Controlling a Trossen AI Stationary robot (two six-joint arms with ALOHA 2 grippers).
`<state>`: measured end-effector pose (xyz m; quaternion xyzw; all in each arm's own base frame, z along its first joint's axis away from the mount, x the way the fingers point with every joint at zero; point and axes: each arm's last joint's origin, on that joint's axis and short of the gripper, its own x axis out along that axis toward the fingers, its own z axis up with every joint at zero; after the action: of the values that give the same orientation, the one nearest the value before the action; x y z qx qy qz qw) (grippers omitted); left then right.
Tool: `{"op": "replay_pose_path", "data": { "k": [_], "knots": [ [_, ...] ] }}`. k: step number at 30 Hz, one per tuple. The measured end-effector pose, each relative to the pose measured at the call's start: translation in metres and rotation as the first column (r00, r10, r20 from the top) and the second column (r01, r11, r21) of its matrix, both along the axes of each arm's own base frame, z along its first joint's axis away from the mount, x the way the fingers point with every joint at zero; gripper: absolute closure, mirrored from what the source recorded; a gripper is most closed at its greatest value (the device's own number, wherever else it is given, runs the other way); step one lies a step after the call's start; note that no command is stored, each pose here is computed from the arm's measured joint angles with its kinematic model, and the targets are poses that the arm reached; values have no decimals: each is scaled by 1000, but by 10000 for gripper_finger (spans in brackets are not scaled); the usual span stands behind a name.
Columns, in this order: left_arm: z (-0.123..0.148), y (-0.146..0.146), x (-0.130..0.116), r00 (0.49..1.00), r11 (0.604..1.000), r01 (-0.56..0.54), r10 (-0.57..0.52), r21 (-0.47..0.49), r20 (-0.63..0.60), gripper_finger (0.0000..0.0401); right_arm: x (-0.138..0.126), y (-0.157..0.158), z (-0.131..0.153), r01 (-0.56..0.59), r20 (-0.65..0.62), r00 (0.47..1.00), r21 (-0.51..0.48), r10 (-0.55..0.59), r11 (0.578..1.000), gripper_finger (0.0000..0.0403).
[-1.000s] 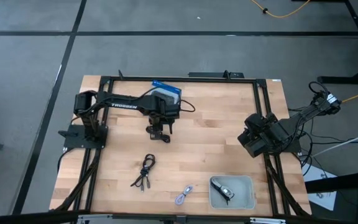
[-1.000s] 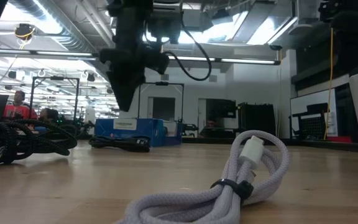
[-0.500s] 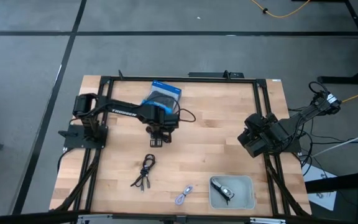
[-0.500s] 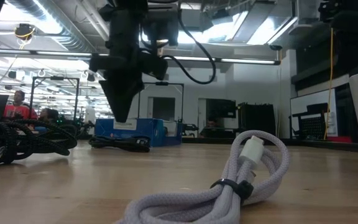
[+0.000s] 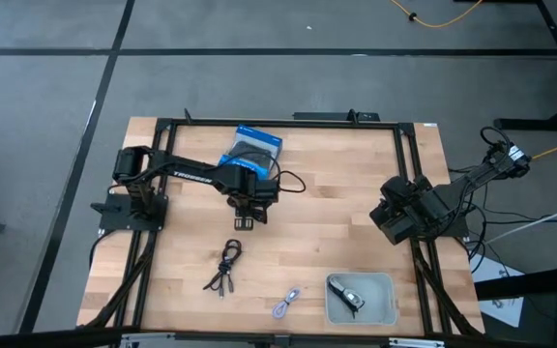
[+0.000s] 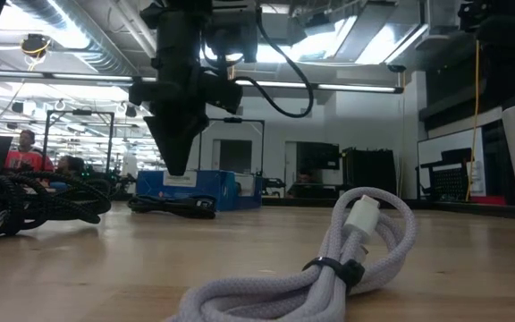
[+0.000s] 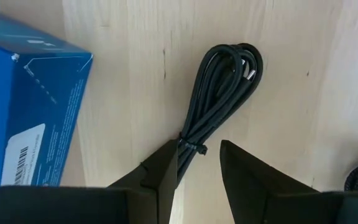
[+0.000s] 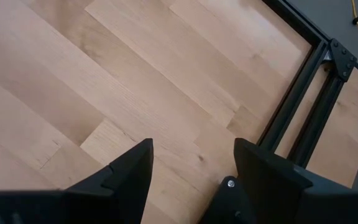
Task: Pick and place USB-C Cables
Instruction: Put the top black charger cable into the white bin
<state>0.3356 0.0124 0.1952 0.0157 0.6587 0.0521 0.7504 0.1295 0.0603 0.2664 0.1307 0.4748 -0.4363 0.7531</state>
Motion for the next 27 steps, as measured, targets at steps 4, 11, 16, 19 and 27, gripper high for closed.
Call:
{"op": "replay_pose_path", "data": {
  "k": [4,11,16,19,27],
  "knots": [
    [0,0,0,1000,1000,0,0,0,-1,287,0,0,0,0,0,1000,0,0,1000,175],
    [0,0,0,1000,1000,31,-31,4,-5,287,0,0,0,0,0,1000,0,0,1000,175],
    [-1,-3,-1,981,981,191,-189,44,-38,287,0,0,0,0,0,1000,0,0,1000,175],
    [-1,-2,0,970,966,241,-237,91,-58,287,0,0,0,0,0,1000,0,0,1000,175],
    [-1,-4,1,922,920,387,-384,62,-57,287,0,0,0,0,0,1000,-1,0,1000,175]
  ]
}}
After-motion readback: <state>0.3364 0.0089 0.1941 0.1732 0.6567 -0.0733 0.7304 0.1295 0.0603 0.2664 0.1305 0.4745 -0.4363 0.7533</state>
